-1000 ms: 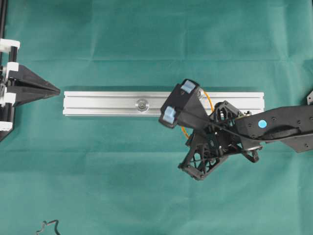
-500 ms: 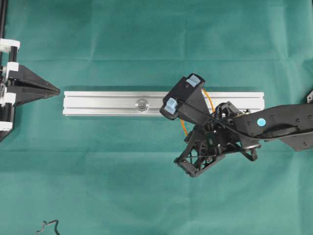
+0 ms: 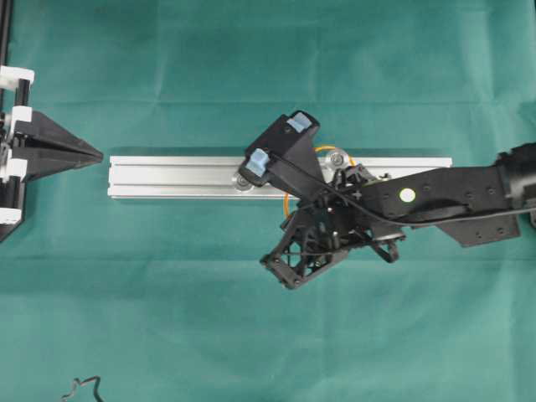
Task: Hook the rubber onto the shaft.
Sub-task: 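Rotate the right gripper and stretch the band left toward the left knob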
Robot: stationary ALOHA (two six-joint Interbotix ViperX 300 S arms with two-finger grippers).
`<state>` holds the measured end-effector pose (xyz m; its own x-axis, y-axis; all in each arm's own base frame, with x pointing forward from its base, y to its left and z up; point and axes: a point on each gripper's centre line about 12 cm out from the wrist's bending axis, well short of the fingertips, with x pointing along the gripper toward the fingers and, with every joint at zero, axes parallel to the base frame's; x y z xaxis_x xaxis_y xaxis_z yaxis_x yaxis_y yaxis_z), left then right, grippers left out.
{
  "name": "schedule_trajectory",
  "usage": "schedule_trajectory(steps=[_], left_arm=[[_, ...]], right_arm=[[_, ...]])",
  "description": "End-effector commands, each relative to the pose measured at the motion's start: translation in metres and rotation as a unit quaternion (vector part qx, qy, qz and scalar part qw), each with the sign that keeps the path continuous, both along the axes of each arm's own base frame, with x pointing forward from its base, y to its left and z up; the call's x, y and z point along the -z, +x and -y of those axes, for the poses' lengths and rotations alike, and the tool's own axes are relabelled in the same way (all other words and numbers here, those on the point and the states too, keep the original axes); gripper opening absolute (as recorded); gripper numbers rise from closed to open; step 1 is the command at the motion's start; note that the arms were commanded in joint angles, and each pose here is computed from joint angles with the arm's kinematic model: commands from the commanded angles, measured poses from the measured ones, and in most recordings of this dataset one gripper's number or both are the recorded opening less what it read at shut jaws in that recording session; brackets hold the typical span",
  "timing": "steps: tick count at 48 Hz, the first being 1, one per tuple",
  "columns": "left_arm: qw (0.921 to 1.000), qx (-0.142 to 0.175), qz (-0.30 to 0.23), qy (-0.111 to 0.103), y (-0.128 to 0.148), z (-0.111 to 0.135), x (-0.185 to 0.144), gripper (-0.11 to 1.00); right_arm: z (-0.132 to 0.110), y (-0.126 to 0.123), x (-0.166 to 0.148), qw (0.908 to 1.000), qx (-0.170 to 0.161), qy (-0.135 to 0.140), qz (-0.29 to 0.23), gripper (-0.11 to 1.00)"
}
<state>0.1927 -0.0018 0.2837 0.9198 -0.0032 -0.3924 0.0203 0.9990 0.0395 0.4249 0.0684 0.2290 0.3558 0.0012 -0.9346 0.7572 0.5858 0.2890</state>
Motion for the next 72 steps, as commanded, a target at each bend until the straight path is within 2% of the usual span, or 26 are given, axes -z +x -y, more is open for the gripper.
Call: schedule_trajectory(steps=[1,23,72], left_arm=[[0.9999,0.001,0.017,0.000,0.003,0.001,-0.013,0.00],[0.9999,0.001,0.017,-0.001,0.003,0.001,-0.013,0.00],[0.9998,0.001,0.021,-0.001,0.002,0.001,-0.014,0.00]], right_arm=[[0.004,0.008,-0.015,0.9997,0.006,0.003,0.024,0.06],[0.028,0.031,-0.019,0.9986,0.036,0.003,0.038,0.06],[0.033,0.063,-0.013,0.9975,0.044,0.006,0.055,0.06]])
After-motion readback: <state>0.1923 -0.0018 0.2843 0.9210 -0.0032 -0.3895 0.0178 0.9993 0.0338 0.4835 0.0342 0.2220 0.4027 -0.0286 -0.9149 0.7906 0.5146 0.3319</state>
